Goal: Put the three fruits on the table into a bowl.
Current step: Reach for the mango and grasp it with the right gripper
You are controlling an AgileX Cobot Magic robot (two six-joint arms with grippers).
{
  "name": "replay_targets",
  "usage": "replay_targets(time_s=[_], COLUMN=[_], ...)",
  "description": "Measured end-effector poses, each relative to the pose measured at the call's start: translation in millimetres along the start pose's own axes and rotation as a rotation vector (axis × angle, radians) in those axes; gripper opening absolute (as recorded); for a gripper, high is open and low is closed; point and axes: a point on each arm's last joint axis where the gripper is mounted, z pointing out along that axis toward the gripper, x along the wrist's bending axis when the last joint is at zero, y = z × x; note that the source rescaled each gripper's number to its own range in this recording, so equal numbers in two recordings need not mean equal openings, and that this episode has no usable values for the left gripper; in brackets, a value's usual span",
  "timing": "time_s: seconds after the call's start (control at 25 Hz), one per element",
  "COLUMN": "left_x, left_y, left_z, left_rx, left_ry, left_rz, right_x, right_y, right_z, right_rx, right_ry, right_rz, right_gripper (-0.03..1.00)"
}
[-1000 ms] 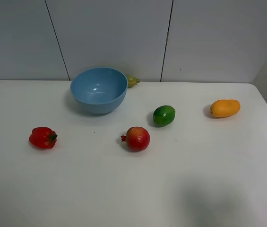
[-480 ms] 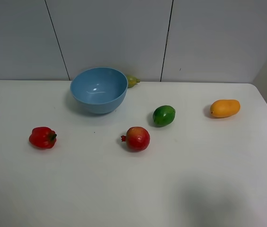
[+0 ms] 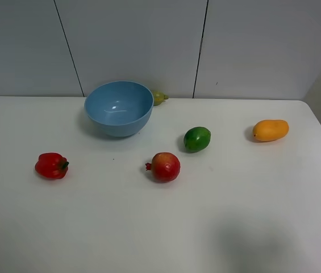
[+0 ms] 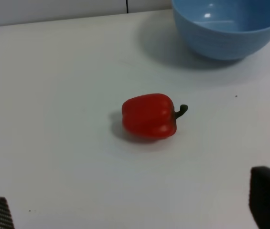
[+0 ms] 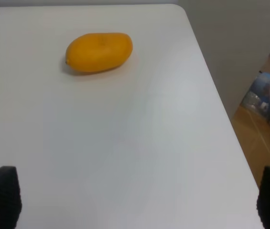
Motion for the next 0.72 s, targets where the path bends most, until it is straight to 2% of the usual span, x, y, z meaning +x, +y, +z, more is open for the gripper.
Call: replay_targets(time_s=[0.16,0.32,0.56,0.72], left_x=[0.0,0.0,0.0,0.0], left_y=[0.0,0.0,0.0,0.0], left_z=[0.0,0.0,0.0,0.0], left_rx=[0.0,0.0,0.0,0.0], left_ry=[0.0,0.0,0.0,0.0], left_rz=[0.0,0.0,0.0,0.0], right_x=[3.1,3.8,0.2,1.2], right_y=[0.4,13.2,70.3,105.7], right_z=[1.1,9.4,27.5,62.8], right_rx=[0.013,0.101,0.108,0.204], right_ry=[0.033,0.024,-0.059,-0.104], right_rz=[0.036,0.089,0.239,0.304], right_gripper=[1.0,1.0,1.0,0.94])
